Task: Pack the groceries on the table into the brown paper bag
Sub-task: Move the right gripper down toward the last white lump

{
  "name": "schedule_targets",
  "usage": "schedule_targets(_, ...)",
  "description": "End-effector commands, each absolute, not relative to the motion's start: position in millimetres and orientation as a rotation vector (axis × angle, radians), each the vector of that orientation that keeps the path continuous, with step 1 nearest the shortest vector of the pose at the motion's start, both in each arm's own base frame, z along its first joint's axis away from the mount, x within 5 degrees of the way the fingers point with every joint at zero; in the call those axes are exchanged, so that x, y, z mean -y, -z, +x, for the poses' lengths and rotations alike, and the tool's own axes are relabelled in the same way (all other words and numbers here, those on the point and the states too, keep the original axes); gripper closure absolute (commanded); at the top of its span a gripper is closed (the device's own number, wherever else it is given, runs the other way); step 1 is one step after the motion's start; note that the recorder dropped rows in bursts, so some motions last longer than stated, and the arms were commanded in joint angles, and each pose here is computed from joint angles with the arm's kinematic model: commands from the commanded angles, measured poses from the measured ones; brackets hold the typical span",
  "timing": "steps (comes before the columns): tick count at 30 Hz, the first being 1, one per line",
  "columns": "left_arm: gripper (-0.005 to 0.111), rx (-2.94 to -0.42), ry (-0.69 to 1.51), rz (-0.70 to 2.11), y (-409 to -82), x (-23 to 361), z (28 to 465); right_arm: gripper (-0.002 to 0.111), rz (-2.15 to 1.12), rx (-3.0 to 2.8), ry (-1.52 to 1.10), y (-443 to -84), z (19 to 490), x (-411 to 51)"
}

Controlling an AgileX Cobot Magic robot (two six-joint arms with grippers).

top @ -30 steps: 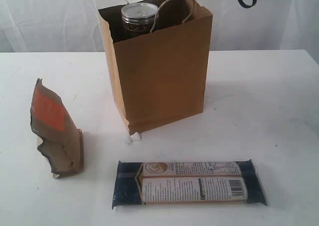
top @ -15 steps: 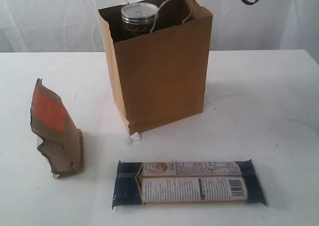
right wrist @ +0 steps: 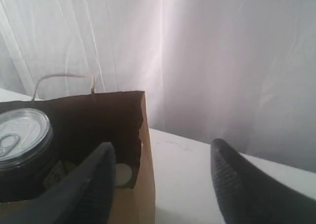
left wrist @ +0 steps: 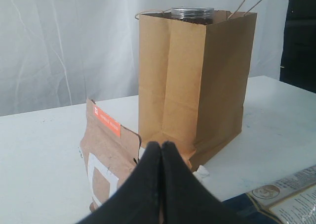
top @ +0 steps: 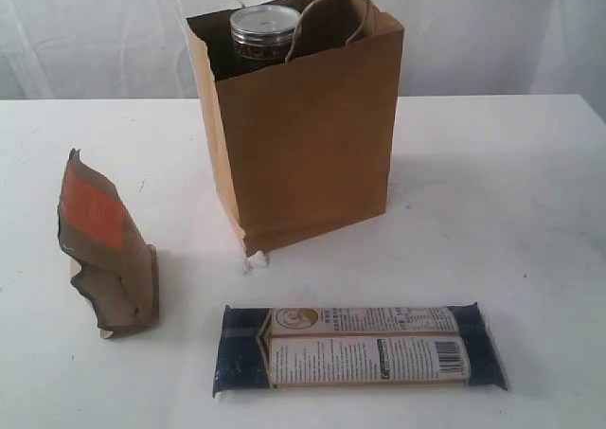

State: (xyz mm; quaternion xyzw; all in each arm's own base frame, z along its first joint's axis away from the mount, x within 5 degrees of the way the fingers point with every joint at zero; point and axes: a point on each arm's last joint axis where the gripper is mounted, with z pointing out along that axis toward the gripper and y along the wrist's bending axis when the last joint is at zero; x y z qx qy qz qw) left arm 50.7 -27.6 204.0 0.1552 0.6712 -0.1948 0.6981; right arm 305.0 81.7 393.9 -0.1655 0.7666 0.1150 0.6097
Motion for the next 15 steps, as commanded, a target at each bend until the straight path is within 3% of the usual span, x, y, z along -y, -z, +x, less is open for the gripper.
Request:
schedule_targets(1, 0.107, -1.486, 0.433, 0.348, -204.1, 27.5, 50.4, 0.054, -0.402, -1.692, -0.252, -415.0, 261.6, -71.6)
schedule_targets(6, 0.107, -1.486, 0.433, 0.348, -204.1, 27.5, 50.4, 0.054, -0.397, -1.753, -0.306, -398.1, 219.4, -65.4)
schedule_targets(15, 0.107, -1.486, 0.433, 0.348, -204.1, 27.5, 50.4, 0.054, -0.448, -2.177, -0.472, -295.4, 180.9, -72.9)
